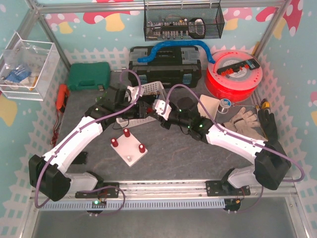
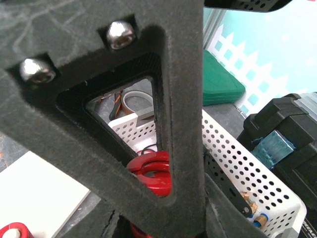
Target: Install the large spring
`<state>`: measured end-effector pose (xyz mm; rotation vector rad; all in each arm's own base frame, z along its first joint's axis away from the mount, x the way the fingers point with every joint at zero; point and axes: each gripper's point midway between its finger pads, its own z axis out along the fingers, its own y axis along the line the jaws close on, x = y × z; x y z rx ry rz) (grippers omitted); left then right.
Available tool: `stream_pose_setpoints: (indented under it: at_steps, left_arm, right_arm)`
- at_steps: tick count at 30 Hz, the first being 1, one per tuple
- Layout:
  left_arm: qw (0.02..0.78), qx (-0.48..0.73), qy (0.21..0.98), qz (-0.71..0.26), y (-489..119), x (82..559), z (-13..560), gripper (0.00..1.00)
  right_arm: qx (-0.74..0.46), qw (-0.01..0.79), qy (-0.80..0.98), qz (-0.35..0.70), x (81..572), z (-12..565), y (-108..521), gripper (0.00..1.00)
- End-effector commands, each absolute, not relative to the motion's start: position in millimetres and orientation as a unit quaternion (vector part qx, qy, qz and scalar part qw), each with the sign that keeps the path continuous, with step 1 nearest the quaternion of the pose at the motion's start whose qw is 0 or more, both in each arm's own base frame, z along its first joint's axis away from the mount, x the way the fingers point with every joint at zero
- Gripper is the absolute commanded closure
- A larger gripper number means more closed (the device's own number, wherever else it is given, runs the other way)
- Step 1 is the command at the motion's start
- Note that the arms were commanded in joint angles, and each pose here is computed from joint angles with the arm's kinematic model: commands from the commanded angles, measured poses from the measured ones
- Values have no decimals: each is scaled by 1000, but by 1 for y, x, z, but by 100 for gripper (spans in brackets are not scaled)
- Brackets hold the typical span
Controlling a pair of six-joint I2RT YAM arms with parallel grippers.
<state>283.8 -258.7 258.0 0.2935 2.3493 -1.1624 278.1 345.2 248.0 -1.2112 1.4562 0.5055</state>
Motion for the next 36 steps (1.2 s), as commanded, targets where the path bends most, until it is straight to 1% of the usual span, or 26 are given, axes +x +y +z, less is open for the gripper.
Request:
stream_pose_setpoints:
  at_steps: [1, 4, 5, 6, 7, 8, 9, 19, 25, 32, 36]
  left_arm:
    - [269, 99, 861, -419, -250, 284, 265, 94]
    - [265, 85, 873, -401, -243, 285, 259, 97]
    - [264, 79, 878, -392, -240, 285, 256, 97]
    - [263, 74, 882, -383, -237, 285, 254, 98]
    - [261, 68, 888, -373, -233, 285, 250, 98]
    - [259, 63, 894, -361, -229, 284, 247, 98]
    - [258, 59, 899, -349, -225, 284, 245, 98]
    - [233, -19, 953, -195, -163, 268, 208, 100]
    - [204, -62, 961, -177, -150, 244, 189, 100]
    - [175, -71, 970, -151, -159, 201, 166, 100]
    - [160, -81, 974, -140, -163, 175, 155, 100]
  right_arm:
    - [-515, 558, 616, 211, 278, 253, 351, 68]
    - [-510, 549, 630, 206, 280, 246, 348, 48]
    - [-504, 548, 637, 203, 281, 244, 345, 40]
    - [-498, 548, 641, 201, 281, 244, 343, 25]
    - [-492, 547, 647, 199, 282, 242, 340, 16]
    - [-485, 549, 651, 196, 282, 242, 337, 5]
    - [-477, 551, 657, 194, 283, 242, 333, 2]
    - [-377, 562, 729, 104, 305, 221, 277, 1]
    - [-311, 562, 759, 100, 319, 221, 251, 1]
    - [-235, 537, 808, 64, 336, 215, 212, 1]
    - [-219, 536, 812, 69, 338, 216, 198, 1]
